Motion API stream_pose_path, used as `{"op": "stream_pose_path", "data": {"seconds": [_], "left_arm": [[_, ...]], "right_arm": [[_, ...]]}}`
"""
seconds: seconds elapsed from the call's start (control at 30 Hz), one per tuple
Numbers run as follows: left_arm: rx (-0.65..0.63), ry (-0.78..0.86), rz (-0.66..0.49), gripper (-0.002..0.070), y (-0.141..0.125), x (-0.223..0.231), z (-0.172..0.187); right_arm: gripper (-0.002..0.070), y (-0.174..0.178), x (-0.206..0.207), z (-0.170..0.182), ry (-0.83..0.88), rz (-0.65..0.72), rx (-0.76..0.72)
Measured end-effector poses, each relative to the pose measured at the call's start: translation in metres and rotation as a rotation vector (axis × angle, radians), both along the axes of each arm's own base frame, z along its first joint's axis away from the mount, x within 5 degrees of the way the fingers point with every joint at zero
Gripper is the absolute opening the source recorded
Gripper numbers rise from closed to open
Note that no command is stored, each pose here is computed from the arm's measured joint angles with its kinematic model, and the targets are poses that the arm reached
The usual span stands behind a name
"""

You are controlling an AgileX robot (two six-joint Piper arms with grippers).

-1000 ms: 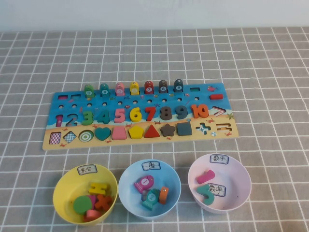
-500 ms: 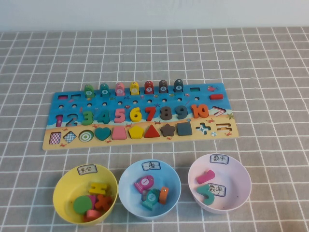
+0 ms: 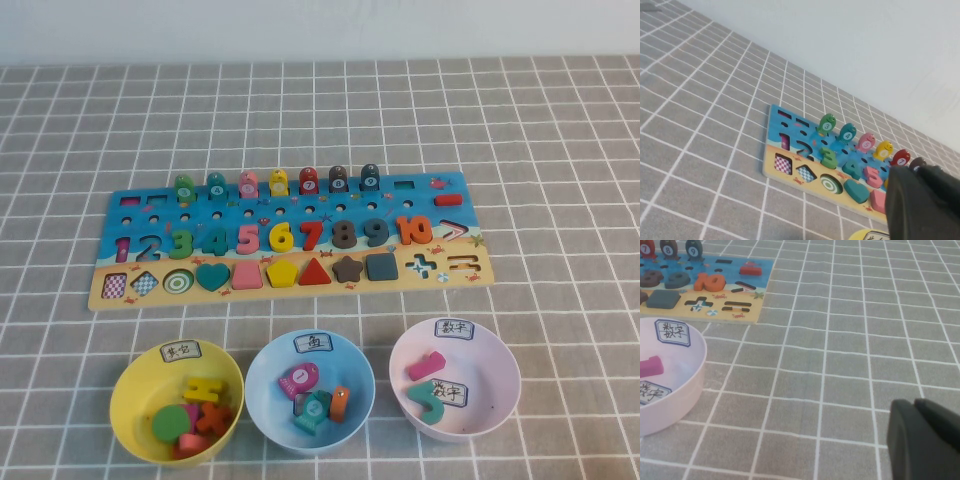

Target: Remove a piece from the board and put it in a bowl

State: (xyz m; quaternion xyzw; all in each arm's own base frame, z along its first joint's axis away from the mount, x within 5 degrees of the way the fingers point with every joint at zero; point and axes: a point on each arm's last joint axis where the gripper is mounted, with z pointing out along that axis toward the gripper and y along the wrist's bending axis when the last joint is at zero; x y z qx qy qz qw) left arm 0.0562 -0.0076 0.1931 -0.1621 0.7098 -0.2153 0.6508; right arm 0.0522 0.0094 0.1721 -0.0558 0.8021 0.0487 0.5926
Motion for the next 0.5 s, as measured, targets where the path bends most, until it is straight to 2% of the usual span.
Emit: {"op": "stream_pose_path", "data": {"seconds": [0.13, 0.23, 0.5], "left_arm": [[-0.024, 0.015, -0.015, -0.0001, -0.001, -0.001, 0.003], [-0.018, 0.051, -0.056, -0.0001, -0.005, -0.002, 0.022], [0.06, 0.409, -0.211, -0.0001, -0.018, 0.026, 0.073]], "right_arm": [[-0.0017, 0.0, 0.0, 0.0, 0.0, 0.0, 0.0], [-0.0017, 0.0, 0.0, 0.0, 0.0, 0.0, 0.0], [-0.0017, 0.0, 0.0, 0.0, 0.0, 0.0, 0.0]]}}
